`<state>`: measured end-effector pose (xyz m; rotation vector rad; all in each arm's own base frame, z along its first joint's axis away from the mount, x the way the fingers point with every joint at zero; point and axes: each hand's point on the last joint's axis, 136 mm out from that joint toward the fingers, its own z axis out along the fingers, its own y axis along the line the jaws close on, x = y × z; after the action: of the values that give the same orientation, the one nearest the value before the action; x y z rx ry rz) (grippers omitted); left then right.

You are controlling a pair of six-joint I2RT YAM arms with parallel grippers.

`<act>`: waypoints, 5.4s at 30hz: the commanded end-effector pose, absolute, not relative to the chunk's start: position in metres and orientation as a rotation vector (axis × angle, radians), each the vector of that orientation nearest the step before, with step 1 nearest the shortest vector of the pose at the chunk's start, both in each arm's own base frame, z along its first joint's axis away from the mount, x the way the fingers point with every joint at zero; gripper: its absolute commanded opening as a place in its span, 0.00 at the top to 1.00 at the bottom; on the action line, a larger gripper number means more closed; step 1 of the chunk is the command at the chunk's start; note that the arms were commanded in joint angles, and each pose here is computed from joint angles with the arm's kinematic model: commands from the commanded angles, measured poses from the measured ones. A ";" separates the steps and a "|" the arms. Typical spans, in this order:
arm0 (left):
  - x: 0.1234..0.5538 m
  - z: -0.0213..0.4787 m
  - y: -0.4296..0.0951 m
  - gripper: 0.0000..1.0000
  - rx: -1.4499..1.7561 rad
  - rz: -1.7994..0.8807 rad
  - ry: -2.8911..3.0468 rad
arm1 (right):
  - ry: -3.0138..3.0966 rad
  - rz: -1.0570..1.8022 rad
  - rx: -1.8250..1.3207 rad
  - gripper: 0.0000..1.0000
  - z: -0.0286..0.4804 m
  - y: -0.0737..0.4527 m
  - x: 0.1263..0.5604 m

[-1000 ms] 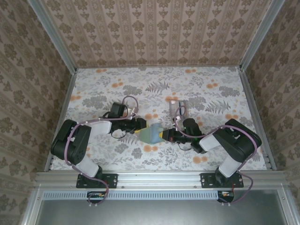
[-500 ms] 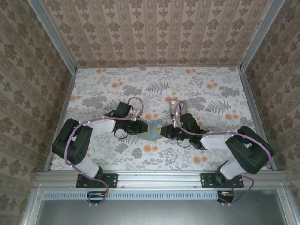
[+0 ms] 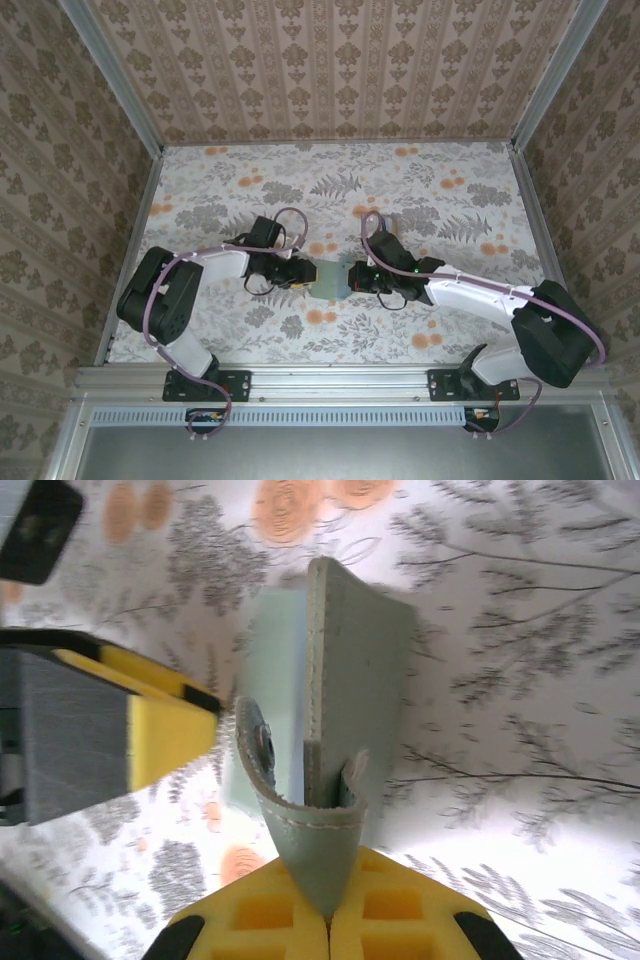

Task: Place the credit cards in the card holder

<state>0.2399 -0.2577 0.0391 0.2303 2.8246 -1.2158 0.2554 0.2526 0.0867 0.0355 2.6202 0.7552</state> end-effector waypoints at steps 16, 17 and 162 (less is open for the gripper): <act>0.240 0.057 -0.271 0.54 0.194 -1.392 2.692 | 2.705 0.720 0.054 1.00 0.053 0.261 0.250; 0.241 0.058 -0.271 0.53 0.196 -1.390 2.686 | 2.700 0.720 0.055 1.00 0.054 0.261 0.250; 0.246 0.054 -0.218 0.69 0.024 -1.119 2.754 | 2.565 -0.485 -0.154 0.46 0.102 0.103 0.402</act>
<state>0.2462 -0.2204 0.0572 0.0291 2.7417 -1.1225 0.4090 0.1134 0.1044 -0.1534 2.5449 -0.4287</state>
